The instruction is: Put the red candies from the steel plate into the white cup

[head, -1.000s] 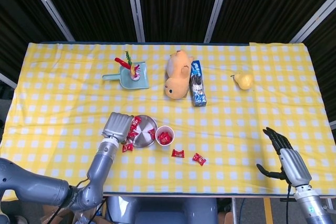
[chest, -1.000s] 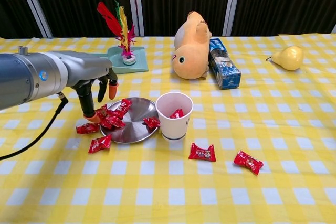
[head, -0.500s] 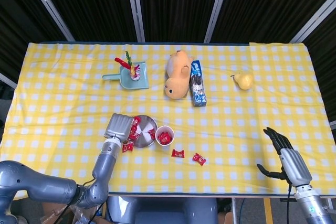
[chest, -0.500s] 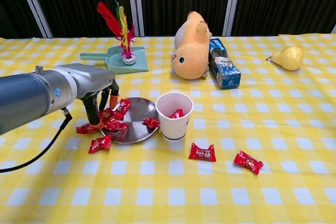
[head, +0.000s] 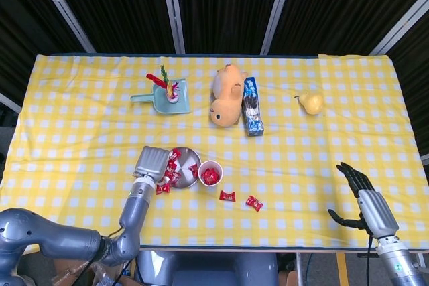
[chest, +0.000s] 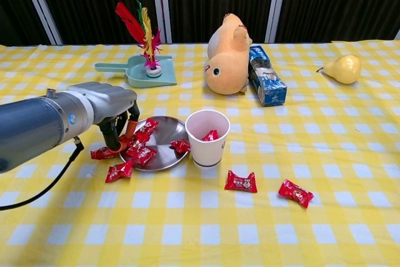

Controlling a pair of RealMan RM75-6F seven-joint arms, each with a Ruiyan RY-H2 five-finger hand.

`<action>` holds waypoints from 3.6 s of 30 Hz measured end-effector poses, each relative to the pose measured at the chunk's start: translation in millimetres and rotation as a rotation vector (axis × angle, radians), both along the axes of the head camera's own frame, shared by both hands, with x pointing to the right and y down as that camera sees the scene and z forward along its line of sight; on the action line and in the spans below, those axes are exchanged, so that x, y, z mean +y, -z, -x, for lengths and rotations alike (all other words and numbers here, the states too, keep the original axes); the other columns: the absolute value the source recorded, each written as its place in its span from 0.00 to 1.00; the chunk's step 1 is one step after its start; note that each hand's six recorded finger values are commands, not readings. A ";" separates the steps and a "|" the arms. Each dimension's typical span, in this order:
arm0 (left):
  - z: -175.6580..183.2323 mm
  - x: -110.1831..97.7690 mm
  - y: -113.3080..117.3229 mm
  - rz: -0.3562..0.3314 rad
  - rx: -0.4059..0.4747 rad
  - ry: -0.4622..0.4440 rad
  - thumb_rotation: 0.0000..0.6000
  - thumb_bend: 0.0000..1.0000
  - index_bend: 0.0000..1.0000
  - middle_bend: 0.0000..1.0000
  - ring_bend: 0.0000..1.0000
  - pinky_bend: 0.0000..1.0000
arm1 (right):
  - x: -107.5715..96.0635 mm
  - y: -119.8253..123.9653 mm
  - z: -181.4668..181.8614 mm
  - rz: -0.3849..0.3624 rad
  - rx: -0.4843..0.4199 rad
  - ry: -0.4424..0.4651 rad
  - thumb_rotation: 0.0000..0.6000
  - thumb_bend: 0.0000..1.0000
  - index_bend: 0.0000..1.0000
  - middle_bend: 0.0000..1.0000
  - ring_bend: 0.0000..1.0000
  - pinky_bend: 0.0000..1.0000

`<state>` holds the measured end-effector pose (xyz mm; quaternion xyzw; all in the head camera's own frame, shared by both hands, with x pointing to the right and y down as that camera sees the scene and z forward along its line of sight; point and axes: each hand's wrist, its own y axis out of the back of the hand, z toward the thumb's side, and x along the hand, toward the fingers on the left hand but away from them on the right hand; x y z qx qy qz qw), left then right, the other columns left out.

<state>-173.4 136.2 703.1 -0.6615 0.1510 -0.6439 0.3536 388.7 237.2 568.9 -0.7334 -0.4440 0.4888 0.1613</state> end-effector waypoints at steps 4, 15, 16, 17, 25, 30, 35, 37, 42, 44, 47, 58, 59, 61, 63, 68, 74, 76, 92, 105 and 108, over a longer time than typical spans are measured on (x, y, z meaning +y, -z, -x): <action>-1.9 -0.4 2.0 -0.012 0.015 -0.002 1.00 0.37 0.50 0.58 0.91 0.99 | 0.1 0.0 0.2 0.000 0.000 0.000 1.00 0.33 0.00 0.00 0.00 0.00; -14.0 -15.9 34.8 -0.096 0.171 0.036 1.00 0.19 0.37 0.58 0.90 0.99 | -0.8 0.0 0.4 -0.002 -0.002 -0.001 1.00 0.33 0.00 0.00 0.00 0.00; -15.8 -17.5 39.3 -0.108 0.192 0.033 1.00 0.18 0.36 0.60 0.90 0.99 | -0.4 -0.1 0.3 -0.001 -0.002 -0.001 1.00 0.33 0.00 0.00 0.00 0.00; -17.8 -19.1 43.9 -0.122 0.213 0.029 1.00 0.18 0.35 0.63 0.90 0.99 | 0.0 -0.3 0.4 -0.001 -0.001 -0.001 1.00 0.33 0.00 0.00 0.00 0.00; -47.6 -29.0 99.3 -0.267 0.448 -0.103 1.00 0.17 0.33 0.85 0.93 0.99 | 0.1 -0.2 0.6 -0.003 0.003 0.000 1.00 0.33 0.00 0.00 0.00 0.00; -75.7 -17.8 130.9 -0.250 0.572 -0.217 1.00 0.17 0.33 0.89 0.94 0.99 | 0.3 -0.3 0.8 -0.005 0.006 0.002 1.00 0.33 0.00 0.00 0.00 0.00; -101.6 -0.9 140.1 -0.180 0.578 -0.339 1.00 0.17 0.32 0.87 0.93 0.99 | 0.2 -0.1 0.5 -0.007 0.005 0.000 1.00 0.33 0.00 0.00 0.00 0.00; -112.1 6.0 141.1 -0.153 0.571 -0.378 1.00 0.17 0.30 0.86 0.93 0.99 | 0.2 -0.2 0.3 -0.006 0.005 -0.001 1.00 0.33 0.00 0.00 0.00 0.00; -133.7 22.6 136.8 -0.099 0.547 -0.448 1.00 0.16 0.29 0.85 0.92 0.99 | -0.1 -0.4 -0.3 -0.005 0.004 -0.004 1.00 0.33 0.00 0.00 0.00 0.00; -141.9 29.2 132.9 -0.081 0.528 -0.474 1.00 0.16 0.29 0.85 0.92 0.99 | -0.3 -0.5 -0.5 -0.004 0.003 -0.004 1.00 0.33 0.00 0.00 0.00 0.00; -153.1 37.6 126.1 -0.061 0.504 -0.504 1.00 0.16 0.29 0.86 0.92 0.99 | -0.4 -0.7 -0.6 -0.004 0.003 -0.005 1.00 0.33 0.00 0.00 0.00 0.00; -186.4 48.7 95.2 -0.030 0.430 -0.502 1.00 0.23 0.32 0.87 0.93 0.99 | 0.2 -0.6 -1.1 0.000 0.004 -0.007 1.00 0.33 0.00 0.00 0.00 0.00; -188.8 49.2 93.3 -0.029 0.425 -0.501 1.00 0.23 0.32 0.87 0.93 0.99 | 0.1 -0.6 -1.3 0.000 0.004 -0.008 1.00 0.33 0.00 0.00 0.00 0.00; -194.0 51.2 88.8 -0.024 0.416 -0.497 1.00 0.24 0.32 0.87 0.93 0.99 | -0.1 -0.6 -1.7 0.000 0.003 -0.010 1.00 0.33 0.00 0.00 0.00 0.00; -198.1 52.4 85.1 -0.021 0.408 -0.495 1.00 0.24 0.32 0.87 0.93 0.99 | -0.2 -0.8 -1.9 0.001 0.003 -0.011 1.00 0.33 0.00 0.00 0.00 0.00; -203.7 54.5 76.7 -0.015 0.384 -0.496 1.00 0.24 0.32 0.87 0.93 0.99 | -0.3 -0.6 -2.2 -0.001 0.004 -0.013 1.00 0.33 0.00 0.00 0.00 0.00; -205.1 53.4 64.7 -0.022 0.336 -0.510 1.00 0.24 0.33 0.87 0.93 0.99 | -0.5 -0.4 -2.6 -0.002 0.006 -0.016 1.00 0.33 0.00 0.00 0.00 0.00; -205.7 53.7 60.9 -0.018 0.327 -0.506 1.00 0.22 0.33 0.87 0.93 0.99 | -0.6 -0.4 -2.5 -0.002 0.005 -0.016 1.00 0.33 0.00 0.00 0.00 0.00; -220.4 60.9 41.9 0.002 0.300 -0.506 1.00 0.25 0.35 0.87 0.93 0.99 | -0.8 0.1 -4.1 -0.002 0.005 -0.027 1.00 0.33 0.00 0.00 0.00 0.00; -238.0 68.4 29.7 0.002 0.305 -0.483 1.00 0.27 0.38 0.87 0.93 0.99 | -0.8 0.6 -4.0 0.001 -0.001 -0.029 1.00 0.33 0.00 0.00 0.00 0.00; -241.8 71.1 28.0 0.009 0.311 -0.483 1.00 0.27 0.39 0.87 0.93 0.99 | -0.6 0.7 -4.0 0.002 -0.003 -0.029 1.00 0.33 0.00 0.00 0.00 0.00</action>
